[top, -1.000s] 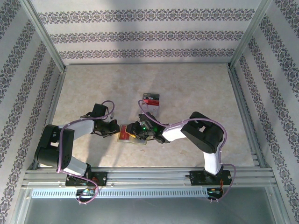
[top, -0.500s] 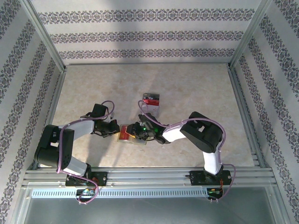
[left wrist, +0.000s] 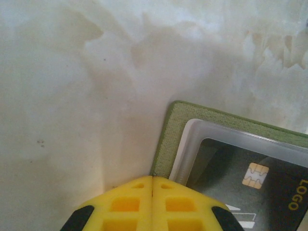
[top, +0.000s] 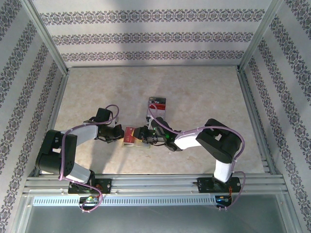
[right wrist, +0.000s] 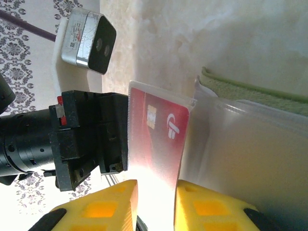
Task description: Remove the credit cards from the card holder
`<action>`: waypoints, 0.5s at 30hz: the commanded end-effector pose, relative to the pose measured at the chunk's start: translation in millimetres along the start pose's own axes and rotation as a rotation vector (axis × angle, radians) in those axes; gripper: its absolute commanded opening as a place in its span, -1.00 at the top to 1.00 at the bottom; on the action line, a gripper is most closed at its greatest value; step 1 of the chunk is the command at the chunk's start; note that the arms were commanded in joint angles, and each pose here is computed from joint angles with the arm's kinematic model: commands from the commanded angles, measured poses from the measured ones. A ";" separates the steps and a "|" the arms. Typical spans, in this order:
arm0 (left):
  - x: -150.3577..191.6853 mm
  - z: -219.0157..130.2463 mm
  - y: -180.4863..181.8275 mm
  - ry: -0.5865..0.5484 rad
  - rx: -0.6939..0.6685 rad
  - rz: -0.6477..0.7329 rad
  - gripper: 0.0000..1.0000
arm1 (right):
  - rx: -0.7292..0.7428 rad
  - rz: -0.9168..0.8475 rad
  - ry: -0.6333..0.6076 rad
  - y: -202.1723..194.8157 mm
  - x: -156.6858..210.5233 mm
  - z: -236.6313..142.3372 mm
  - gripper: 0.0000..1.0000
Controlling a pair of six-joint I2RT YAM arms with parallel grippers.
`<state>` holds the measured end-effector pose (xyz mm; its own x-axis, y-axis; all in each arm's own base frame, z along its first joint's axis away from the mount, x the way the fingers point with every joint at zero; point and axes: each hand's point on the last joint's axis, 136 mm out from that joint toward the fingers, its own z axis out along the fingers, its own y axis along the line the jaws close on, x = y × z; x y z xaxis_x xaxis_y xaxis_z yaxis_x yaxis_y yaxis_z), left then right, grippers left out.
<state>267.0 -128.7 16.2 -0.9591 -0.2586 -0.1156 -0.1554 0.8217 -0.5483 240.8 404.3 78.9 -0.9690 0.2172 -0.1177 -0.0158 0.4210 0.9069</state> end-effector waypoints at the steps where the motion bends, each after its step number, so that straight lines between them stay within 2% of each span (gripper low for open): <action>1: 19.3 5.9 20.3 0.052 -0.066 -0.030 1.00 | -0.002 -0.026 -0.024 -2.6 -6.3 3.3 0.50; 7: 7.4 -8.2 3.6 0.018 -0.037 -0.006 0.97 | 0.012 -0.011 0.011 -12.5 -3.2 17.1 0.50; 15: -13.7 -44.4 -8.6 -0.058 -0.102 0.053 0.85 | 0.000 -0.015 0.007 -9.4 -4.9 18.4 0.50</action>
<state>273.6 -119.9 47.6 -0.9499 -0.2604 -0.1728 -0.1409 0.8505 -0.5068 242.4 406.9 45.4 -0.9740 0.2094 -0.0861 0.0227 0.4687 0.8831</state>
